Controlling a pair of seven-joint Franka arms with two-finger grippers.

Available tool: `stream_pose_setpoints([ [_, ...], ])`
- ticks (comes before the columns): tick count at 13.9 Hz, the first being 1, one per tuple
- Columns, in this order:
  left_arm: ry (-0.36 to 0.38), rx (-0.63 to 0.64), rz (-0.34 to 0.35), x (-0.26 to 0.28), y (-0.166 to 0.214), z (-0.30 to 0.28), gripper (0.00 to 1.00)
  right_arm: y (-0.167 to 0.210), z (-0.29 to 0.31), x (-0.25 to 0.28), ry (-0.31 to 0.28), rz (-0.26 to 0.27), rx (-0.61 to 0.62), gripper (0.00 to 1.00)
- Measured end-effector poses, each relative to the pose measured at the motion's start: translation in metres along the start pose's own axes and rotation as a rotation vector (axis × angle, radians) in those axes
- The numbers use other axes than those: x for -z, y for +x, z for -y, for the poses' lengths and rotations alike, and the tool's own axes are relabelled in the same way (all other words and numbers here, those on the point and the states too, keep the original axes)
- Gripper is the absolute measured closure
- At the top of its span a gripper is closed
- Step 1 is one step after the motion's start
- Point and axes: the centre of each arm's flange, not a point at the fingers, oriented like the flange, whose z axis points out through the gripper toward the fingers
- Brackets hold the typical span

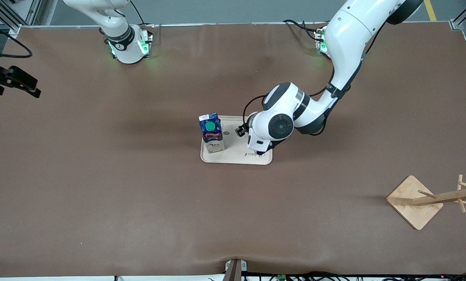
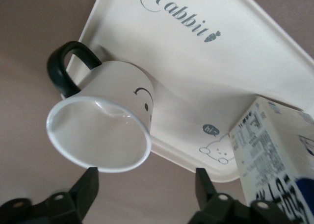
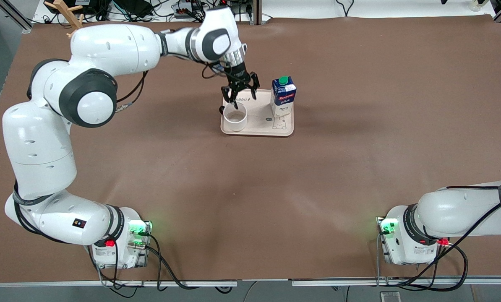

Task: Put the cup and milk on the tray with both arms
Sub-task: 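Lower the mug onto the tray with the left gripper while the right gripper withdraws, then open the left gripper and raise it away from the mug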

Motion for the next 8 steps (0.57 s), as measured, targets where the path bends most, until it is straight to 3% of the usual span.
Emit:
stream_pose_setpoints([
  [3, 0.000, -0.003, -0.047, 0.063, 0.009, 0.006, 0.00, 0.007, -0.034, -0.009, 0.010, 0.006, -0.030, 0.00],
  [8, -0.014, 0.019, -0.305, 0.175, 0.049, 0.056, 0.00, 0.010, -0.042, -0.036, 0.009, 0.042, -0.030, 0.00],
])
